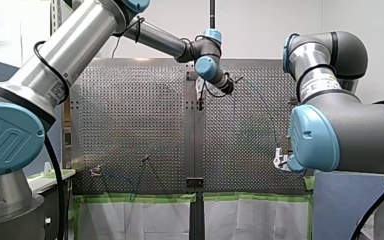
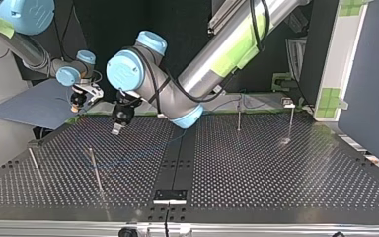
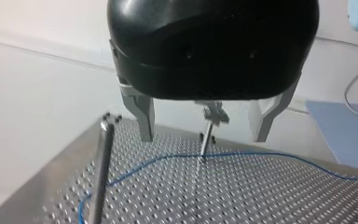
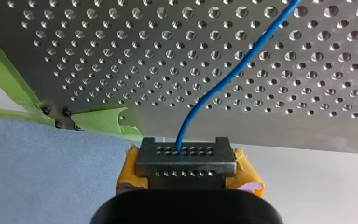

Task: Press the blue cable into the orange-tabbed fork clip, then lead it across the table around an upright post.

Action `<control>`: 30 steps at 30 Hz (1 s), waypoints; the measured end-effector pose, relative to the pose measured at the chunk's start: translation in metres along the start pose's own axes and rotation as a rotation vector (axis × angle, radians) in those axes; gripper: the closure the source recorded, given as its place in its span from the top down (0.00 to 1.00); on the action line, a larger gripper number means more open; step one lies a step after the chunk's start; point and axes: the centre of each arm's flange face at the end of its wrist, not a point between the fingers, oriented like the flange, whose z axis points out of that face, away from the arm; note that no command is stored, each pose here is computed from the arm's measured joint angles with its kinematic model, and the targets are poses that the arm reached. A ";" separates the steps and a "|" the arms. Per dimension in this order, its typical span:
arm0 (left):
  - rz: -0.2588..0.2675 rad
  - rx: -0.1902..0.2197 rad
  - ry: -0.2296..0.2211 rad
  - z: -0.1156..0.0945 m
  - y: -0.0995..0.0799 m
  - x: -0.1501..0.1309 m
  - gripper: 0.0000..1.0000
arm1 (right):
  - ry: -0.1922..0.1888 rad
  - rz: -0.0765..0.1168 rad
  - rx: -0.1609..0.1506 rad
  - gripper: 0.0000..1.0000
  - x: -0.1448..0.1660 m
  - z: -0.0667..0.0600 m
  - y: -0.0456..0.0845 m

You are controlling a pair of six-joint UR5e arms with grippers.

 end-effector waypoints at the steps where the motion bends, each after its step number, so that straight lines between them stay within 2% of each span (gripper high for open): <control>1: 0.006 0.003 -0.005 0.000 -0.001 -0.002 1.00 | 0.000 0.000 0.000 0.00 0.000 0.000 0.000; 8: 0.056 -0.016 -0.043 0.001 -0.003 -0.019 1.00 | 0.001 0.000 0.001 0.00 0.000 0.000 0.000; 13: 0.096 -0.026 -0.051 0.001 -0.003 -0.022 1.00 | 0.001 0.000 0.004 0.00 0.000 0.000 0.000; 21: 0.161 -0.011 -0.083 -0.003 -0.018 -0.038 1.00 | 0.002 0.000 0.012 0.00 0.000 0.000 -0.001; 26: 0.172 0.001 -0.094 -0.005 -0.026 -0.043 1.00 | 0.001 0.000 0.012 0.00 0.000 0.000 -0.001; 30: 0.170 0.003 -0.082 -0.007 -0.027 -0.042 1.00 | 0.001 0.000 0.012 0.00 0.000 0.000 -0.001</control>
